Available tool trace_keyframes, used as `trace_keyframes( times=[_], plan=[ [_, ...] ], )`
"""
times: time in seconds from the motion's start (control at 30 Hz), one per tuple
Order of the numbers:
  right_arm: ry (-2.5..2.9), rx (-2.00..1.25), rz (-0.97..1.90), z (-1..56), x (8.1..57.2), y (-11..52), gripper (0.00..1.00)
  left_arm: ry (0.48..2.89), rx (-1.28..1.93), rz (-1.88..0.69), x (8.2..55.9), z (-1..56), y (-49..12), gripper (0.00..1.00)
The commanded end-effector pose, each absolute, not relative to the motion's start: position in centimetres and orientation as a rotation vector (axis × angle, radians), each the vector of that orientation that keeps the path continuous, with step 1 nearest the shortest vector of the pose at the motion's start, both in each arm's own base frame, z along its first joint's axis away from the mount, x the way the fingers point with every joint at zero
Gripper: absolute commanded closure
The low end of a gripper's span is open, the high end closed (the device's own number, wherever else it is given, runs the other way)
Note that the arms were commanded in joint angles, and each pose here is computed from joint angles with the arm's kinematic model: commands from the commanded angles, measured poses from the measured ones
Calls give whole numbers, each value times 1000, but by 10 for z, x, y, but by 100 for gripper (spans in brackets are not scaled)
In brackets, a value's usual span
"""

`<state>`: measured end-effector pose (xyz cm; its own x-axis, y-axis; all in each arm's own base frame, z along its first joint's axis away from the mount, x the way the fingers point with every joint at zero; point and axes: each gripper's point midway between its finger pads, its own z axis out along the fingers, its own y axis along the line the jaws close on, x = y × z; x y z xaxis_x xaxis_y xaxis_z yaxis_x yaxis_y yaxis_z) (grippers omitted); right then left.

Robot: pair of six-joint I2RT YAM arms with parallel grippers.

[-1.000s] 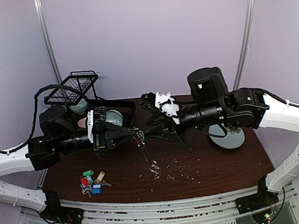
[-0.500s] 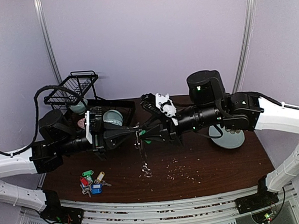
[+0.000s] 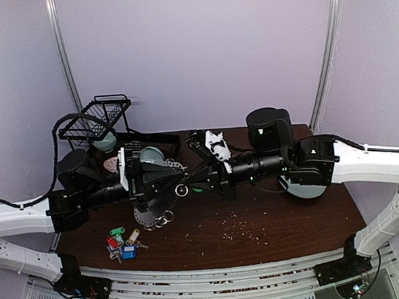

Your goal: Put the keys on the keyring

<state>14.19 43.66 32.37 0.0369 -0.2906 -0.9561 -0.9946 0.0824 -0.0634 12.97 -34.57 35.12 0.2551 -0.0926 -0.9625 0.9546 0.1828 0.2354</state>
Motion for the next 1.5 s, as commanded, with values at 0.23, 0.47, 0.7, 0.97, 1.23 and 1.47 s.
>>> trace_keyframes(
  times=[0.23,0.47,0.7,0.97,1.23,1.47],
  plan=[
    [1431,-1339,1060,310,129,445,100,888,935,-962,139,395,-342,100],
    [1416,-1334,1091,311,121,444,100,878,837,-1011,142,404,-333,100],
    [1345,-1267,1083,333,122,432,90,882,784,-1050,140,398,-324,100],
    [1356,-1205,1007,360,125,396,75,888,779,-1023,143,398,-322,100],
    [1237,-1249,1025,390,117,391,65,908,795,-1013,146,394,-327,100],
    [1250,-1184,1008,405,143,408,74,900,814,-1002,144,395,-328,100]
  ],
)
